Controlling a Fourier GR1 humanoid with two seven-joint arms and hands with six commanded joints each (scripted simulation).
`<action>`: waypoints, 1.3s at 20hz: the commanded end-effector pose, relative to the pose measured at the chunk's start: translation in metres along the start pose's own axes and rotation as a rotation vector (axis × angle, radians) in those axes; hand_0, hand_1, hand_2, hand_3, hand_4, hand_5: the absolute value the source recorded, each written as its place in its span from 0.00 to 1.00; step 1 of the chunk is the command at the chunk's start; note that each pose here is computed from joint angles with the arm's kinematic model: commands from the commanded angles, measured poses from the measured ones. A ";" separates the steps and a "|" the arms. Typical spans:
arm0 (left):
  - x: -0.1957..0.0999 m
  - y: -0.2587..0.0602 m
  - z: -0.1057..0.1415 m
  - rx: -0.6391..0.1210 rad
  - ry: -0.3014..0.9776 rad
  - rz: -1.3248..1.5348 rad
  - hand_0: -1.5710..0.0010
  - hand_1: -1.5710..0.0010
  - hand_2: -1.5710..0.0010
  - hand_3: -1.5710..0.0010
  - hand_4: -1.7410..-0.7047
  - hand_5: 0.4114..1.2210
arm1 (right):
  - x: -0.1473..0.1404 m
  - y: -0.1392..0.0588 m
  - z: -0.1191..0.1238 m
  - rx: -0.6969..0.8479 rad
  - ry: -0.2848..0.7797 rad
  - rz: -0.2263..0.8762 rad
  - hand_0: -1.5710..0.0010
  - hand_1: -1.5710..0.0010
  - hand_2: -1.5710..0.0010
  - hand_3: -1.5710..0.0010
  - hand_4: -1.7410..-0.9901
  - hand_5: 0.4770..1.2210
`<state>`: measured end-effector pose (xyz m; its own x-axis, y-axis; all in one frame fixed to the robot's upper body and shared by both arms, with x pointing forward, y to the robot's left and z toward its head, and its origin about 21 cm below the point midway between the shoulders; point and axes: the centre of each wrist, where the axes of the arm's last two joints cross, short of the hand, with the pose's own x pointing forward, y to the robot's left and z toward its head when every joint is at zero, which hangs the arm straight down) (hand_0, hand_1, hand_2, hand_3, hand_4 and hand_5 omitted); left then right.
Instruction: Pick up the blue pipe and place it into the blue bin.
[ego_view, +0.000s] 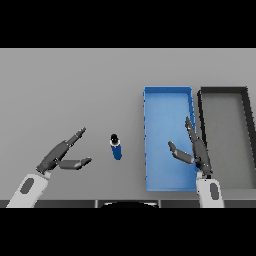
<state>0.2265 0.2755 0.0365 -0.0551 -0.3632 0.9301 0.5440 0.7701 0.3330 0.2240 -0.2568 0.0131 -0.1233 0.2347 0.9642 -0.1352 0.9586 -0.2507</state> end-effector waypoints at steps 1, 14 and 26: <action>0.000 -0.005 -0.003 -0.021 0.011 0.003 1.00 1.00 1.00 1.00 0.64 0.09 | 0.001 0.002 0.000 0.007 -0.015 0.000 1.00 1.00 1.00 1.00 0.67 0.17; -0.001 -0.072 -0.061 -0.199 -0.026 0.039 1.00 1.00 1.00 1.00 0.60 0.05 | 0.002 0.005 0.008 -0.010 -0.004 -0.018 1.00 1.00 1.00 1.00 0.62 0.18; -0.008 -0.105 -0.114 -0.191 -0.105 0.208 0.88 0.78 0.69 0.67 0.47 0.39 | -0.003 -0.001 0.012 -0.014 -0.007 -0.018 1.00 1.00 1.00 1.00 0.64 0.17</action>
<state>0.2650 0.1376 -0.0233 -0.0059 -0.1449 0.9894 0.7000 0.7060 0.1075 0.2129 -0.2605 0.0099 -0.1298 0.2162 0.9677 -0.1236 0.9648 -0.2321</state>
